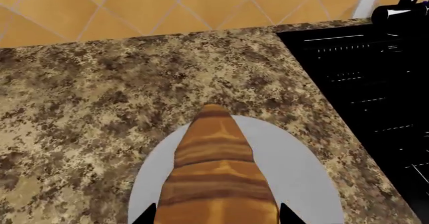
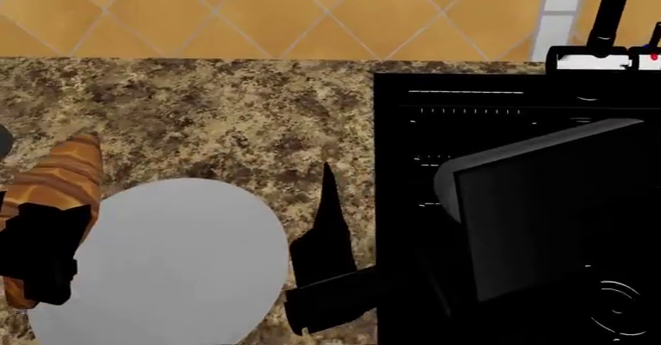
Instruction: Place the pastries on the plates.
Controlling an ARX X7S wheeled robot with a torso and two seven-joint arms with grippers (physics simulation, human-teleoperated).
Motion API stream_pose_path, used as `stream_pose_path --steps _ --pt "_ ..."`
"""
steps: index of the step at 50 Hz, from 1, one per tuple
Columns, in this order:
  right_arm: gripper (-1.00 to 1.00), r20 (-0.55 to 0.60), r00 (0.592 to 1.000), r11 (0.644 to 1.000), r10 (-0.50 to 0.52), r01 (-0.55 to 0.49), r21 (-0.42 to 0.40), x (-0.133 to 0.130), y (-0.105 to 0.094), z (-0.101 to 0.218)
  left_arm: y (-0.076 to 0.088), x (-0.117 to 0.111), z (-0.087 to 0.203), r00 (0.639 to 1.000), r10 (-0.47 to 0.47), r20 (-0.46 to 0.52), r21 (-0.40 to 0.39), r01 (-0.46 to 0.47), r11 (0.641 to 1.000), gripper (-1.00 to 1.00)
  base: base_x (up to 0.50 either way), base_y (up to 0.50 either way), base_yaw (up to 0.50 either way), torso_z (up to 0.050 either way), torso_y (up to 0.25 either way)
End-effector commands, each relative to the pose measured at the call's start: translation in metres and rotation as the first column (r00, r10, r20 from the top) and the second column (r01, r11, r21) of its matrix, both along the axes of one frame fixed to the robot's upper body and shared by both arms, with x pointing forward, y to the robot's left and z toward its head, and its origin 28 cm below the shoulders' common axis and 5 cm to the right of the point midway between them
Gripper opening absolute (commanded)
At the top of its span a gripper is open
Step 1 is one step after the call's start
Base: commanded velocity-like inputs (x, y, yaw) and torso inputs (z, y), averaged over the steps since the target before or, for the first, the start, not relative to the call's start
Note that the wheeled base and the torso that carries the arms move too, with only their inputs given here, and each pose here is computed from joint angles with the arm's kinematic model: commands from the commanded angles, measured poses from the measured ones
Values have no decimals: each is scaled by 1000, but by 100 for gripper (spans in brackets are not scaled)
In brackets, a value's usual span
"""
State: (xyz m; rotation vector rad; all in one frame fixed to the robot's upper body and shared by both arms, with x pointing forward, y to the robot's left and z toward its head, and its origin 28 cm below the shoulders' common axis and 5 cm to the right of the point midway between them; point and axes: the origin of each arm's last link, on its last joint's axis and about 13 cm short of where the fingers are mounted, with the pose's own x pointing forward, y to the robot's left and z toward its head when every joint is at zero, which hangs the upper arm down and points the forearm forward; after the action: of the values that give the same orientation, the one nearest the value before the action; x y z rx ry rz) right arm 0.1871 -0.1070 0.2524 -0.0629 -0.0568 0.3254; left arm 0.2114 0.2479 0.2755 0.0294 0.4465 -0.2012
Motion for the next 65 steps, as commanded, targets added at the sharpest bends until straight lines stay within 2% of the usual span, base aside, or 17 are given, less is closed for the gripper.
stream_pose_path --steps 1,10,16,27,35,53,65 --pt "100 39 998 998 41 -43 37 0 1 3 -2 5 7 999 12 38 -53 -10 999 -100 366 423 0 0 0" --pt "100 24 999 999 32 -33 22 0 2 0 -4 9 7 1000 -2 31 -42 4 999 -100 154 187 0 0 1" --pt "100 23 1000 999 18 -19 31 0 2 0 -14 18 3 998 -66 -4 14 67 998 -100 0 0 0 0 2" --pt "100 39 996 995 -78 75 63 2 -5 3 -37 58 -2 982 -172 -76 99 179 979 -100 0 0 0 0 0" --pt "100 33 995 993 -92 89 71 1 -5 1 -41 79 -16 972 -180 -148 118 198 973 -100 0 0 0 0 0" --pt "100 21 996 993 -92 90 78 -2 -4 0 -50 88 -46 935 -203 -291 176 261 949 -100 0 0 0 1 1" --pt "100 9 996 992 -91 90 92 -5 -3 -1 -50 88 -45 935 -200 -292 181 260 949 -100 0 0 0 0 1"
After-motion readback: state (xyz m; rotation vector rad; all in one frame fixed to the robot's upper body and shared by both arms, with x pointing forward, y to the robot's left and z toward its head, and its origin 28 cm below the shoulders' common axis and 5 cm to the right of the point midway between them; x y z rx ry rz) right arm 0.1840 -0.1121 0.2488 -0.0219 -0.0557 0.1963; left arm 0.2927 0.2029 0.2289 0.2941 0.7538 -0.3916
